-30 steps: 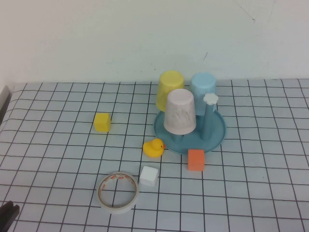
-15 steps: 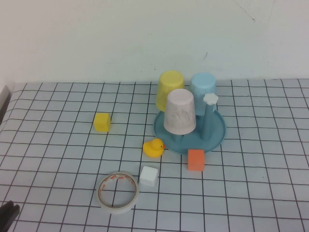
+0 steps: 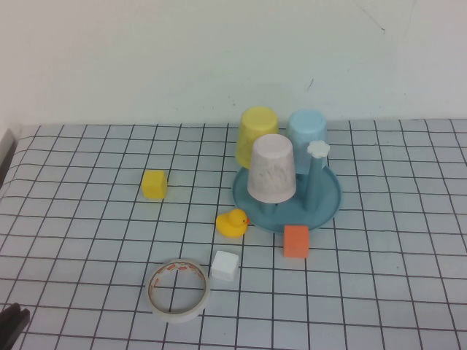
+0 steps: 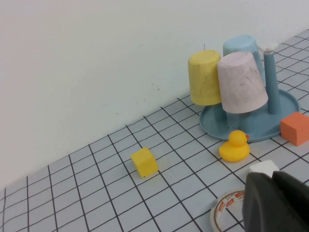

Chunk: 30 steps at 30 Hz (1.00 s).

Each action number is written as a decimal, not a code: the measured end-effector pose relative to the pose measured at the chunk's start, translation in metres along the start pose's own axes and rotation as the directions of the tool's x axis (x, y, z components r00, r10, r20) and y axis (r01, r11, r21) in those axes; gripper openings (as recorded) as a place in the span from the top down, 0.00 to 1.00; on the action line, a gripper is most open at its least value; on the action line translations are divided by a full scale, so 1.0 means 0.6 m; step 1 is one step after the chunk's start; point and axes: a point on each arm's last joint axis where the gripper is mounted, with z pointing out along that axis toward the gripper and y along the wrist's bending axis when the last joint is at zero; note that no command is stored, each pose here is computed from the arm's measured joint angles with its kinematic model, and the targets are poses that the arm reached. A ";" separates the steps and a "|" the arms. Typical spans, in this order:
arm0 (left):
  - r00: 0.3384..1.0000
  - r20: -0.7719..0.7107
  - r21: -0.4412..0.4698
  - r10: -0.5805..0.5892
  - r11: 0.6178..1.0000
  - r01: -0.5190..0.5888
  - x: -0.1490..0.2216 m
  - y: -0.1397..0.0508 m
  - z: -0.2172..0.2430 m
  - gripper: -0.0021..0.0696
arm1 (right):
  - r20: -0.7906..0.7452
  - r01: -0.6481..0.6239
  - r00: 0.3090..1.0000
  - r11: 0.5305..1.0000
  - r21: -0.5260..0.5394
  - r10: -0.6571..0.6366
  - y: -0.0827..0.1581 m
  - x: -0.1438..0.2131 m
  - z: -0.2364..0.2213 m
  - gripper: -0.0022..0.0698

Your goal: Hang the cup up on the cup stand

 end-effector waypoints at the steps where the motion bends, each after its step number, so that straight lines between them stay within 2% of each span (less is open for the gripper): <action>1: 1.000 0.000 0.000 0.000 1.000 0.000 0.000 0.000 0.000 0.97 | 0.000 0.000 1.000 1.000 0.000 0.000 0.000 0.000 0.000 0.97; 10: 1.000 -0.007 0.007 -0.023 1.000 0.023 0.034 -0.011 0.008 0.97 | 0.000 0.000 1.000 1.000 0.000 0.000 0.000 0.000 0.000 0.97; 15: 0.994 0.062 -0.132 -0.088 0.987 0.096 0.064 -0.007 0.004 0.97 | 0.000 0.000 1.000 1.000 0.000 0.000 0.000 0.000 0.000 0.97; 16: 0.991 0.077 -0.208 -0.111 0.970 0.124 0.072 -0.003 -0.001 0.97 | 0.000 0.001 1.000 1.000 0.000 -0.001 0.000 0.000 0.000 0.97; 17: 0.989 0.078 -0.245 -0.122 0.960 0.138 0.074 0.000 -0.003 0.97 | 0.000 0.001 1.000 1.000 0.000 -0.001 0.000 0.000 0.000 0.97; 22: 0.987 0.037 -0.386 -0.155 0.909 0.157 0.087 0.010 -0.007 0.97 | -0.001 0.001 1.000 1.000 0.000 -0.001 0.000 0.000 0.000 0.97; 25: 0.989 0.014 -0.423 -0.148 0.895 0.140 0.098 0.012 -0.007 0.97 | -0.001 0.001 1.000 1.000 0.000 -0.001 0.000 0.000 0.000 0.97; 30: 0.985 -0.040 -0.425 -0.168 0.895 0.135 0.127 0.008 -0.001 0.97 | -0.001 0.001 1.000 1.000 0.000 -0.001 0.000 0.000 0.000 0.97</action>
